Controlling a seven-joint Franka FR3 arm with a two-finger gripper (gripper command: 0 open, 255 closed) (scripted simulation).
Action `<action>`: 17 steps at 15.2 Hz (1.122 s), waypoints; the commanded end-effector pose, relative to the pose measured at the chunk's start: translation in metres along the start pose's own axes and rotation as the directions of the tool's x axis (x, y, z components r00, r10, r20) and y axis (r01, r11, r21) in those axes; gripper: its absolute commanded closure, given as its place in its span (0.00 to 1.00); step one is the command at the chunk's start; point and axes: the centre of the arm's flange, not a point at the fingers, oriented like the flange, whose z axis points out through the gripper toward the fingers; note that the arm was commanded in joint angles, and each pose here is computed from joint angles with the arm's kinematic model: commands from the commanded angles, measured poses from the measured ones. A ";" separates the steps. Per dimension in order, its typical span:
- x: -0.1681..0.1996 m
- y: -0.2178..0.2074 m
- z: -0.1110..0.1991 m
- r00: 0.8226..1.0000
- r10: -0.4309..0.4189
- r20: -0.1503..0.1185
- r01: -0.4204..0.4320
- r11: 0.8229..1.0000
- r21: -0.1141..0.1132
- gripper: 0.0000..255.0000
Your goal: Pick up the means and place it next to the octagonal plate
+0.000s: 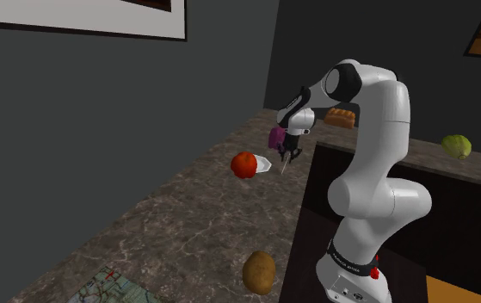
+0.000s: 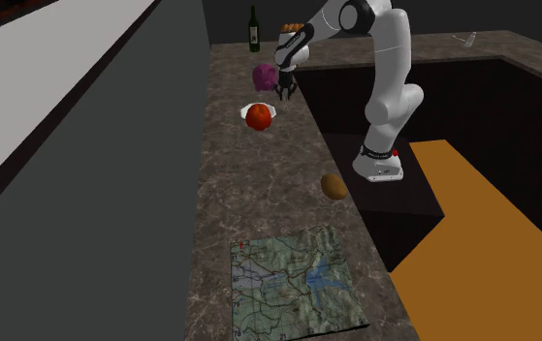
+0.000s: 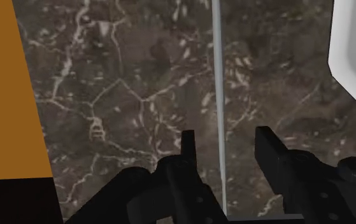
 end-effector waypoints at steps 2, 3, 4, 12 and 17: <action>0.000 0.000 0.001 1.000 0.000 0.001 0.000 1.000 0.000 0.00; 0.000 0.000 0.001 1.000 0.000 0.001 0.000 1.000 0.000 0.00; 0.000 0.000 0.001 1.000 0.000 0.001 0.000 1.000 0.000 0.00; 0.000 0.000 -0.049 1.000 0.000 0.001 0.000 1.000 -0.001 0.00; 0.000 0.000 -0.049 1.000 0.000 0.001 0.000 1.000 -0.001 0.00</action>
